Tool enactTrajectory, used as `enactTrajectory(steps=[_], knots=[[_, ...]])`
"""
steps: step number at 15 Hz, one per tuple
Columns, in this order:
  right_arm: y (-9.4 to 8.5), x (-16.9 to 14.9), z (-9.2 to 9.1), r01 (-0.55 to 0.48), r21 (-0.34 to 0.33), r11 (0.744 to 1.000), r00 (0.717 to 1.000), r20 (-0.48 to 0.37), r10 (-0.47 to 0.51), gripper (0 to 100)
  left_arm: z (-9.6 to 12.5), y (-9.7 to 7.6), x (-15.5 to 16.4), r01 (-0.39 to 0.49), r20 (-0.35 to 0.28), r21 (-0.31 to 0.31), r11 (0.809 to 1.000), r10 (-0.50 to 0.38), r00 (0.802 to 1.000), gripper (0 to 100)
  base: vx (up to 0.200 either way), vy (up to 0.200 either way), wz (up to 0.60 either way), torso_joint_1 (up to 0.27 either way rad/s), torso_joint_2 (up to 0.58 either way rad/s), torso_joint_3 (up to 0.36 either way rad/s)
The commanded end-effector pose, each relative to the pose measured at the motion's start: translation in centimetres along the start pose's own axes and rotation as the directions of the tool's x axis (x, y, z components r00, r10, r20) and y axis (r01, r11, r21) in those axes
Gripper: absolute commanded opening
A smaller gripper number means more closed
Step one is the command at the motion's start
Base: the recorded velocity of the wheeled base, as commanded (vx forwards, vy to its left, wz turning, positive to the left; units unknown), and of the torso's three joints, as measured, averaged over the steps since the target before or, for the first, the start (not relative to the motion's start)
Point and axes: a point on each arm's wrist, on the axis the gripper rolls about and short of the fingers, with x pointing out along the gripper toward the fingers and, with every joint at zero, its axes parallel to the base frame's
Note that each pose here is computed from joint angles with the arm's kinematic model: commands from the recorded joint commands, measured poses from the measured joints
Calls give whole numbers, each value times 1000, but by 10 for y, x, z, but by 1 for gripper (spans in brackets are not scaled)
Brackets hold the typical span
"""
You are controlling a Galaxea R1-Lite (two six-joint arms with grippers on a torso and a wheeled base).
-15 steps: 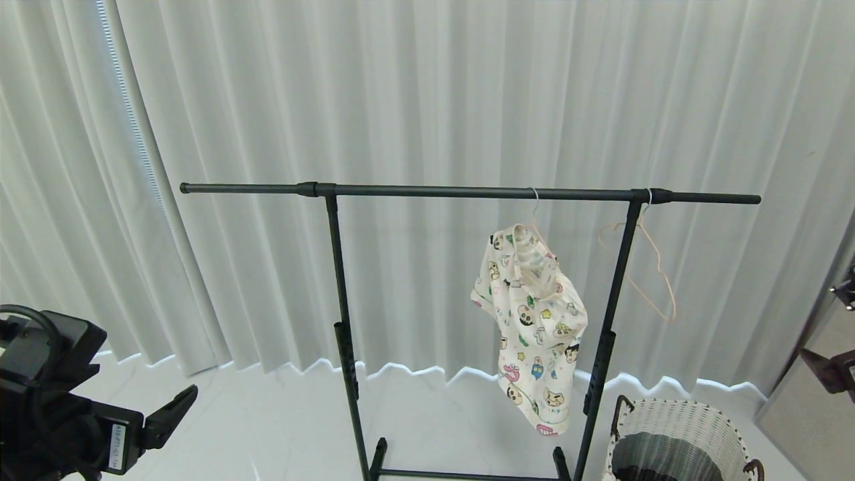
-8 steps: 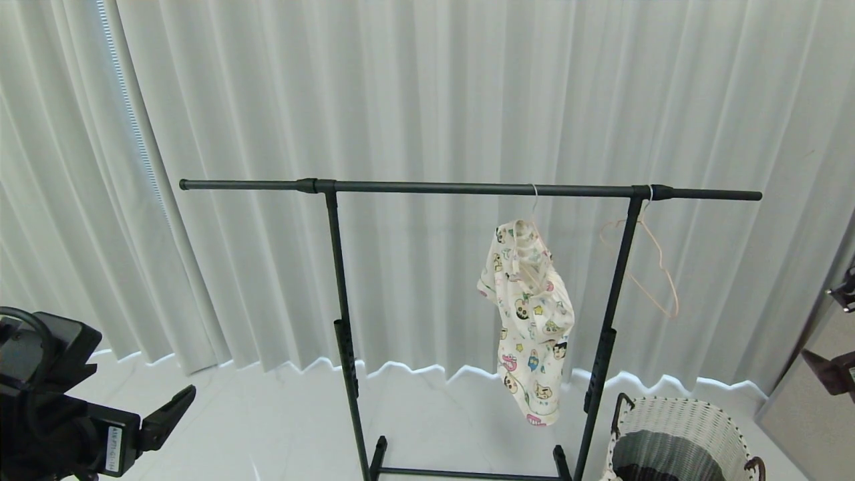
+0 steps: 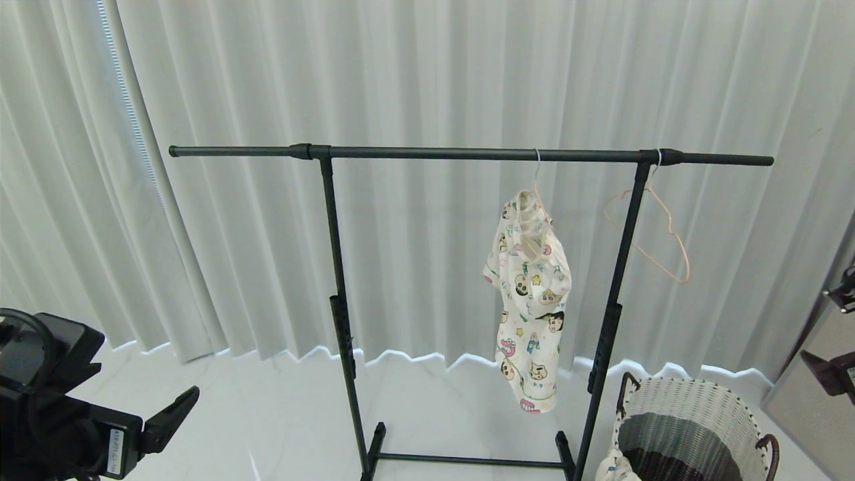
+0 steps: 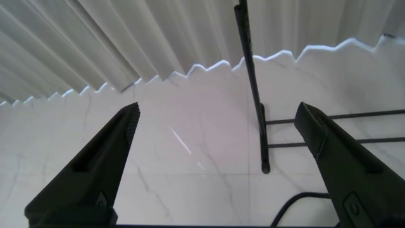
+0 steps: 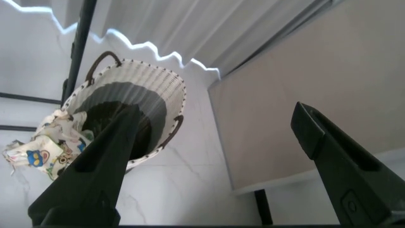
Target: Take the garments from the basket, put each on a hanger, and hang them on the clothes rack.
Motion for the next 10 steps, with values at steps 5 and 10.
enactTrajectory(steps=[5, 10], knots=[[1, 2, -1, -4, -9, 1000, 1000, -9, 4, 100, 3, -3, -6, 18, 42, 12, 1000, -19, 999, 100, 0, 0, 0, -244, 500, 257], [2, 0, -5, -5, -17, 1000, 1000, -14, 4, 100, 7, -2, -6, 17, 54, 8, 1000, -18, 998, 100, 0, 0, 0, -233, 483, 251]])
